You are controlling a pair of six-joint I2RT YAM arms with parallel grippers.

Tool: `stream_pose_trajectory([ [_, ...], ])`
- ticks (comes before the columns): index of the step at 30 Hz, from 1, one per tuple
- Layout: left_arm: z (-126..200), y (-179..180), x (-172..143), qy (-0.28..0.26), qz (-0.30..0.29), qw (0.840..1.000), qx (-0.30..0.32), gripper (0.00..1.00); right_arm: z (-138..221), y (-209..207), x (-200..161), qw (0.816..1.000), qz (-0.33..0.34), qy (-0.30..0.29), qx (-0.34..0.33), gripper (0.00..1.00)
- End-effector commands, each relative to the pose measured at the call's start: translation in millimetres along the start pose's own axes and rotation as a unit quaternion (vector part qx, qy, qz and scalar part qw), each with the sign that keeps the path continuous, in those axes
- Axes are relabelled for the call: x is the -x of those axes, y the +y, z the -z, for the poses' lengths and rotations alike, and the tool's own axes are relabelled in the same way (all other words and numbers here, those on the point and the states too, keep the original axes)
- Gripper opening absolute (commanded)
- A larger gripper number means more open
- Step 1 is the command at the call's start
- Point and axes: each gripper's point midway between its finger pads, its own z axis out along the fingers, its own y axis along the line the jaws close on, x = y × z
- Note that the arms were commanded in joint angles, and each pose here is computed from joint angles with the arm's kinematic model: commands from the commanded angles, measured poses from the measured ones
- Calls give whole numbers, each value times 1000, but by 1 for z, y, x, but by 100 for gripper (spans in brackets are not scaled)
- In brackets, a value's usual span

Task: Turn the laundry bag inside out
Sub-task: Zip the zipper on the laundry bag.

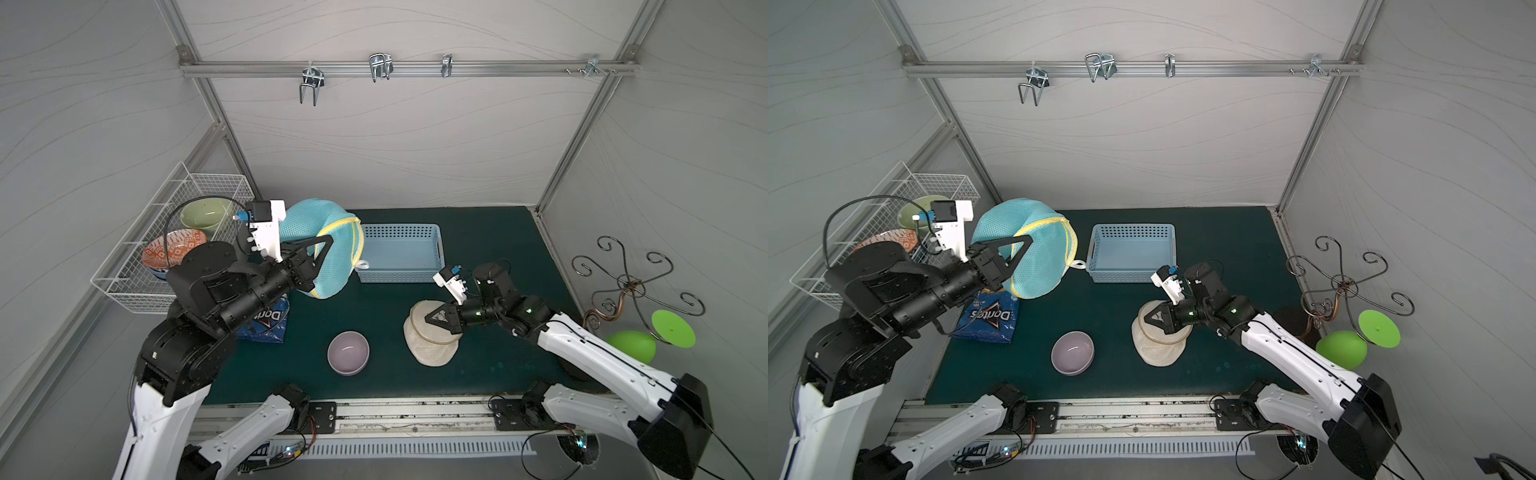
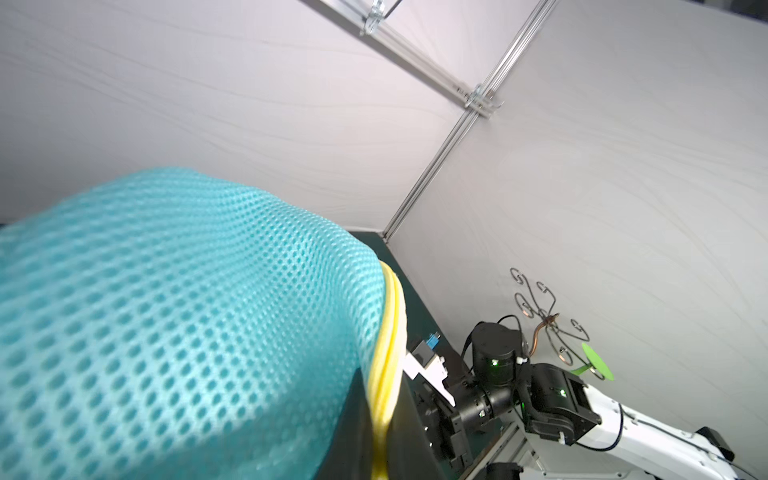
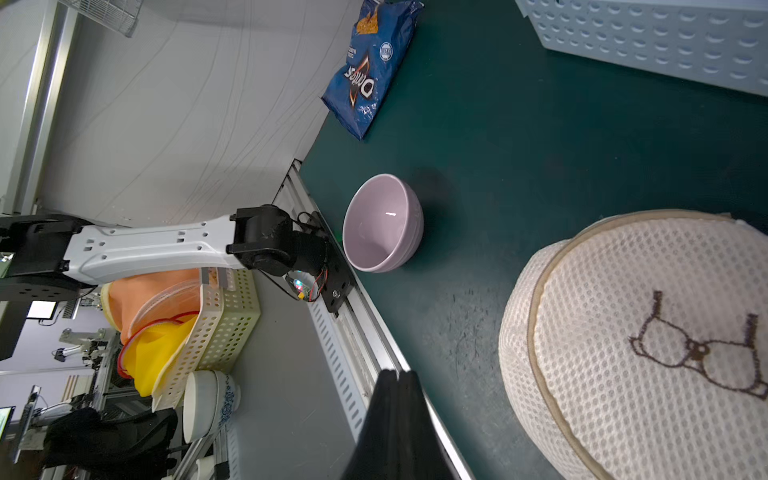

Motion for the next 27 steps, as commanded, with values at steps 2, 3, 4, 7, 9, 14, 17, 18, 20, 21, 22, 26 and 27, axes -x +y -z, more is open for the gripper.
stream_pose_trajectory([
  [2,-24,1,-12,32,0,999,-17,0,36,40,41,995,82,-61,1,44],
  [3,-25,0,-15,44,-2,999,-17,0,48,47,50,992,100,-82,-5,58],
  [4,-26,-1,-19,57,-5,998,-22,0,58,53,57,988,117,-101,-9,69],
  [7,-31,-7,-27,87,4,995,-39,0,80,71,74,975,170,-143,-16,75],
  [9,-35,-16,-34,114,20,991,-65,0,87,77,84,966,200,-159,-29,75],
  [14,-39,-25,-43,160,50,982,-86,0,86,88,102,956,240,-160,-59,74],
  [17,-36,-30,-39,147,51,983,-98,0,75,88,115,961,212,-167,-57,75],
  [18,-35,-33,-38,142,53,982,-108,0,69,92,116,962,214,-167,-40,76],
  [20,-31,-40,-35,131,57,981,-129,0,57,96,117,960,225,-167,-21,78],
  [21,-30,-41,-34,124,58,981,-135,0,50,92,118,959,228,-168,-22,78],
  [22,-27,-45,-32,118,56,981,-145,0,46,86,120,959,224,-173,-28,79],
  [26,-21,-55,-27,94,67,977,-181,0,41,90,122,949,221,-224,27,86],
  [27,-21,-54,-28,94,70,976,-181,0,39,91,124,950,214,-225,35,87],
])
